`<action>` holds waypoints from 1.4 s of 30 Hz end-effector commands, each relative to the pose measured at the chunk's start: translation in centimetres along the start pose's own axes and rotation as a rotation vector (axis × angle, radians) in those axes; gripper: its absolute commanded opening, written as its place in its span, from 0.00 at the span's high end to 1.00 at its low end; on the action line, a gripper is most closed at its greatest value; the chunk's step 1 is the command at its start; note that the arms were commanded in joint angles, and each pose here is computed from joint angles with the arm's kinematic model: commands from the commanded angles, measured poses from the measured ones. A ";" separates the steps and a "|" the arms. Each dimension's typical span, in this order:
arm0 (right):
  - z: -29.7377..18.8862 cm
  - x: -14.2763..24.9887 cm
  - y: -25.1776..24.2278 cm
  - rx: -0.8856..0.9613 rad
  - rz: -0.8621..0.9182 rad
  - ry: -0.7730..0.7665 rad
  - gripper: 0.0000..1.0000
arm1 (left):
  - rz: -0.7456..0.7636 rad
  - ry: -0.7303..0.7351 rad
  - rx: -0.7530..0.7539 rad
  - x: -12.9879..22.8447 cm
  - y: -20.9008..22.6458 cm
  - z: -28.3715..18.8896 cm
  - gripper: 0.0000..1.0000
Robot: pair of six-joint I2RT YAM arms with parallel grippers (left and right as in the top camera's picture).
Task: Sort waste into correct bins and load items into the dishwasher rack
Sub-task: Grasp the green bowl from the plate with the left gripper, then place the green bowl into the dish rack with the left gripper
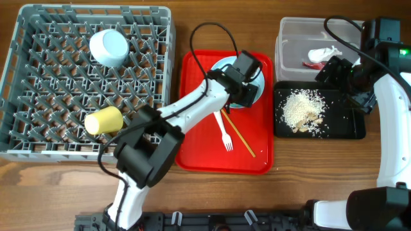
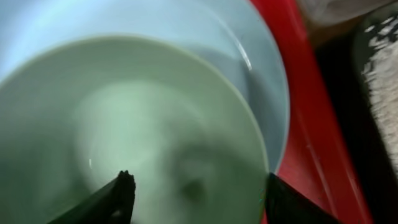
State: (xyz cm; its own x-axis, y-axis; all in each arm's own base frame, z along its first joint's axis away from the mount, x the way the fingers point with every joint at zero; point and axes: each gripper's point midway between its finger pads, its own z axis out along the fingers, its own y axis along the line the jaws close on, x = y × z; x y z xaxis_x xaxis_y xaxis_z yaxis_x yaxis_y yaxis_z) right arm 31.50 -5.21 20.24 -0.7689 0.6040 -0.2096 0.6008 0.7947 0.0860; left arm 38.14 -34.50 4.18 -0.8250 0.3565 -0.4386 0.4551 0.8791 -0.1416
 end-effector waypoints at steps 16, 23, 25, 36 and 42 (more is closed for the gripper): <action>-1.0 0.0 0.1 -0.016 -0.032 -0.012 0.00 | -0.034 -0.181 -0.058 -4.8 2.4 -7.9 0.96; -1.0 0.1 0.2 -0.019 -0.038 -0.010 0.00 | -0.199 -0.409 0.172 -8.6 9.0 -23.6 0.96; -1.0 0.1 0.2 -0.019 -0.038 -0.010 0.00 | -0.246 -0.403 0.273 -8.1 10.9 -25.2 0.96; -1.0 0.1 0.2 -0.020 -0.038 -0.010 0.00 | -0.613 -0.320 0.740 -4.2 23.3 -24.9 0.96; -1.0 0.0 0.2 -0.020 -0.037 -0.012 0.00 | -0.770 -0.261 0.853 -2.3 26.9 -21.5 0.96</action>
State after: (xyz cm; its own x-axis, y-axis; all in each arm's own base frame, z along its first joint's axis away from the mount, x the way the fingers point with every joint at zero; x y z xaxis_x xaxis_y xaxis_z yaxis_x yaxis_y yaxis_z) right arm 31.14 -5.15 20.16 -0.7896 0.5806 -0.1989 0.5787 0.8122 0.0737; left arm 45.24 -5.35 20.99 -0.9179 -0.3366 -0.2103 0.0576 0.4112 -0.9097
